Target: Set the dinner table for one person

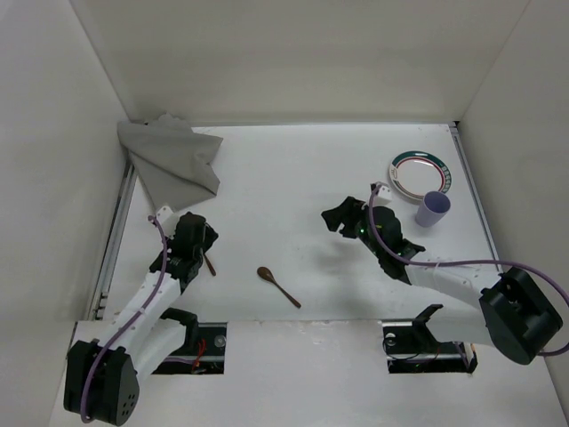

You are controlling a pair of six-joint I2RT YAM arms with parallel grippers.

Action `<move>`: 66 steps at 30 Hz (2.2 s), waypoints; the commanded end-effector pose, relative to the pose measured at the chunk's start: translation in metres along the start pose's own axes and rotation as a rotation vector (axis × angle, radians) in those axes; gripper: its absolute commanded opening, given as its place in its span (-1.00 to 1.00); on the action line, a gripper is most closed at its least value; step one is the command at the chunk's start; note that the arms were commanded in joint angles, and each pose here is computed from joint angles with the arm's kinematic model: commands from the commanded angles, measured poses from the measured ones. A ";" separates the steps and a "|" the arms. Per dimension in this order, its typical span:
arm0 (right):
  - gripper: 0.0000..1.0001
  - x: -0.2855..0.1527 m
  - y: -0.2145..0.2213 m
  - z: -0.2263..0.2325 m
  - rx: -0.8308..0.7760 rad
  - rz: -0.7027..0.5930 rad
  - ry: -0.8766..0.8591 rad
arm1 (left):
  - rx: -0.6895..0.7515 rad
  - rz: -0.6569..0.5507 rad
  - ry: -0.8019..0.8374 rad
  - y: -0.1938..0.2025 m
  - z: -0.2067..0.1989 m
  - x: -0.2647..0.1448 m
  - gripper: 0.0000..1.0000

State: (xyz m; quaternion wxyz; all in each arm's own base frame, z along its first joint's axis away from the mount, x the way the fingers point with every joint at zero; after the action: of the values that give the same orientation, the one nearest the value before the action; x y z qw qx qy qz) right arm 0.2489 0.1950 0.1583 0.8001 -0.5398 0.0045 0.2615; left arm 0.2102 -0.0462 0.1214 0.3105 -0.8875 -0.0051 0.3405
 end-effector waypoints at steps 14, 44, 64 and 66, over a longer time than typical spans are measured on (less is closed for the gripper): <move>-0.91 0.005 -0.006 0.013 -0.054 -0.026 -0.031 | -0.244 -0.225 0.178 -0.084 -0.092 0.027 0.14; 0.31 0.008 -0.001 0.018 -0.050 -0.017 -0.071 | -0.310 0.050 0.012 -0.073 -0.134 0.240 -0.73; 0.31 0.010 -0.004 0.000 -0.037 -0.030 0.003 | 0.210 0.387 0.231 0.107 -0.170 0.149 -0.91; 0.32 0.012 -0.002 -0.001 -0.035 -0.025 0.009 | 0.252 0.385 0.217 0.096 -0.157 0.137 -0.91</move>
State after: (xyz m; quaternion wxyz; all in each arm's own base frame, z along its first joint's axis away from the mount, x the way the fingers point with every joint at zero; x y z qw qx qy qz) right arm 0.2511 0.1966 0.1429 0.7803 -0.5622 0.0151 0.2734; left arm 0.4218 -0.2042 0.0777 0.3013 -0.8926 0.2131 0.2590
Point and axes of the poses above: each gripper's point midway between its finger pads, its own x axis out along the fingers, its own z axis along the line the jaws close on, y = z × x, the point moved 7 cm from there along -x, back along the fingers, and after that the axes turned 14 degrees about -x, right-handed, at the moved point
